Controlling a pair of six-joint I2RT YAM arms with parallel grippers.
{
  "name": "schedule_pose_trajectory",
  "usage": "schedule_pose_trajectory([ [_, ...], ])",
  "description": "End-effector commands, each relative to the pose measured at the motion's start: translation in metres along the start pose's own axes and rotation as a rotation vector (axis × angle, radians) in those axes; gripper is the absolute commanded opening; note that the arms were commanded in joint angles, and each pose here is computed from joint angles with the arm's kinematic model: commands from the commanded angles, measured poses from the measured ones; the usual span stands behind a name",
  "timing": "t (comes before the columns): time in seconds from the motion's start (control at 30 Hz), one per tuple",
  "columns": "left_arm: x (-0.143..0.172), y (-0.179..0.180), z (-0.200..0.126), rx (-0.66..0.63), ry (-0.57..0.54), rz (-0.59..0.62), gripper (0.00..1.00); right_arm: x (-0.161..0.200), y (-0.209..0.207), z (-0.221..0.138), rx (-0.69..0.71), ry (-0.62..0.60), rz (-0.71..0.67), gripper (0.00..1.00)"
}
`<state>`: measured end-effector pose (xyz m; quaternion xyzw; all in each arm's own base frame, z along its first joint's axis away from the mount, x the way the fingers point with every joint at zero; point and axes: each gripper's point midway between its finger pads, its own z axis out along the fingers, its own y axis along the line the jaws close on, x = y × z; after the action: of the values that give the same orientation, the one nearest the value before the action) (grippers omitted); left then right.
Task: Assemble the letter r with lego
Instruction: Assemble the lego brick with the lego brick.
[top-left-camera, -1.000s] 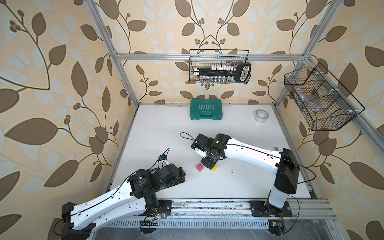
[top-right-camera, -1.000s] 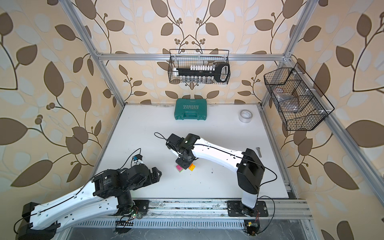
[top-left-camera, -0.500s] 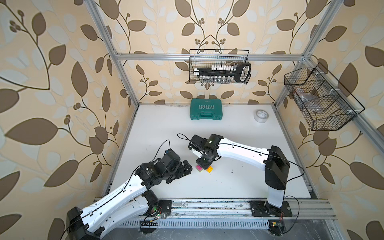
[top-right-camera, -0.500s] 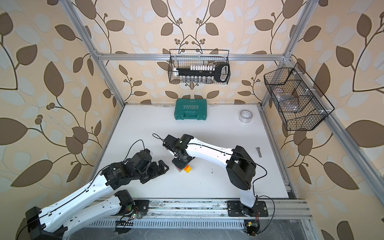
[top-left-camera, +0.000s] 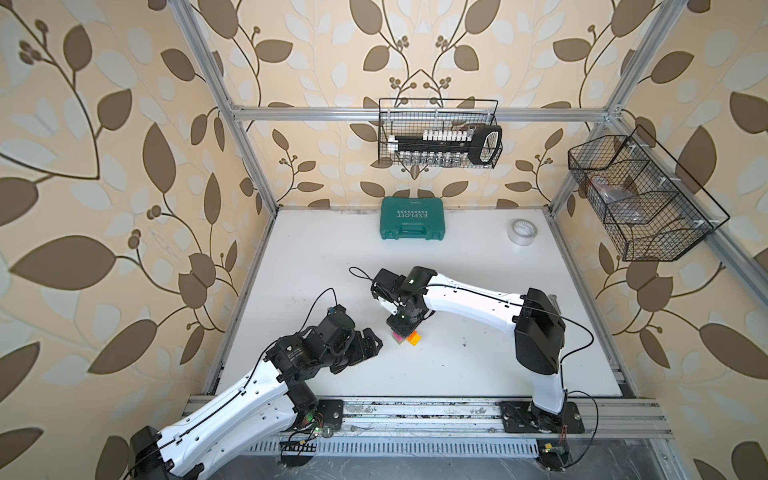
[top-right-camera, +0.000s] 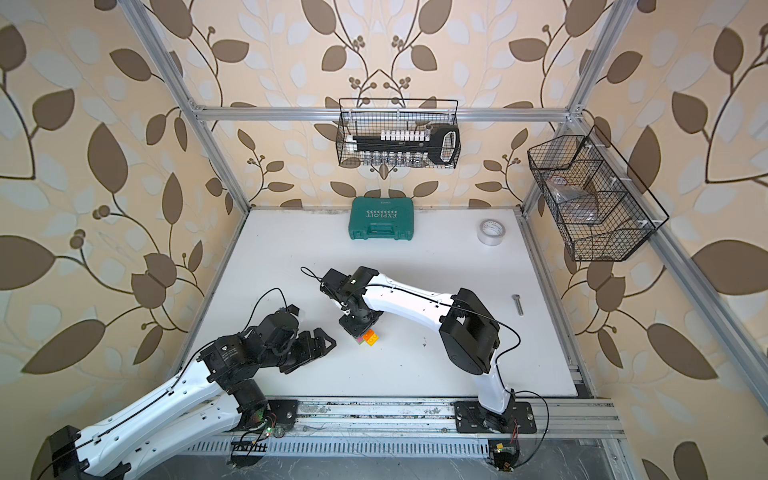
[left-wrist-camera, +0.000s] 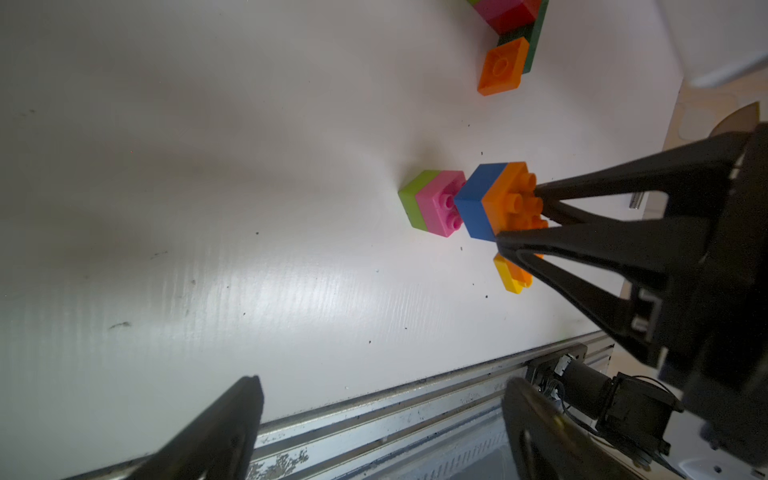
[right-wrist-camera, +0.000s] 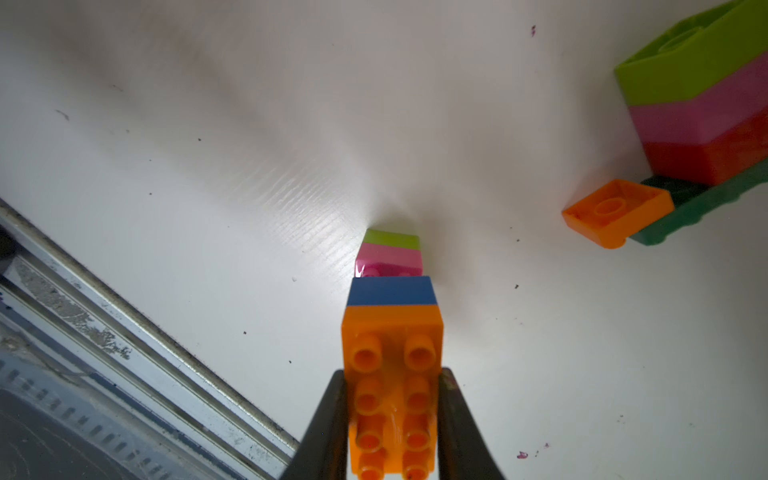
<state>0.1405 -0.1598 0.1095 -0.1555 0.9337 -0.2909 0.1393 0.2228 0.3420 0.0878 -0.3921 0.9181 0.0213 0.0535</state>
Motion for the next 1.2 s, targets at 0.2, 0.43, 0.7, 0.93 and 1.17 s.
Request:
schedule_pose_trajectory([
  [0.2,-0.001,-0.001,0.002,0.018,-0.002,-0.018,0.92,0.004,0.005,0.007,0.019,0.041,0.002,0.00],
  [0.43,-0.001,0.001,0.003,0.010,0.001,-0.018,0.93,0.004,0.003,0.007,0.030,0.045,0.009,0.00],
  [0.7,-0.002,0.001,0.004,0.004,0.002,-0.014,0.93,0.001,0.002,0.008,0.038,0.039,0.017,0.00],
  [0.93,-0.001,0.002,0.005,-0.001,0.003,-0.014,0.93,0.001,0.003,0.011,0.036,0.044,0.027,0.00],
  [1.17,0.000,0.004,0.005,-0.003,0.006,-0.016,0.93,0.003,0.004,0.015,0.029,0.053,0.045,0.00],
])
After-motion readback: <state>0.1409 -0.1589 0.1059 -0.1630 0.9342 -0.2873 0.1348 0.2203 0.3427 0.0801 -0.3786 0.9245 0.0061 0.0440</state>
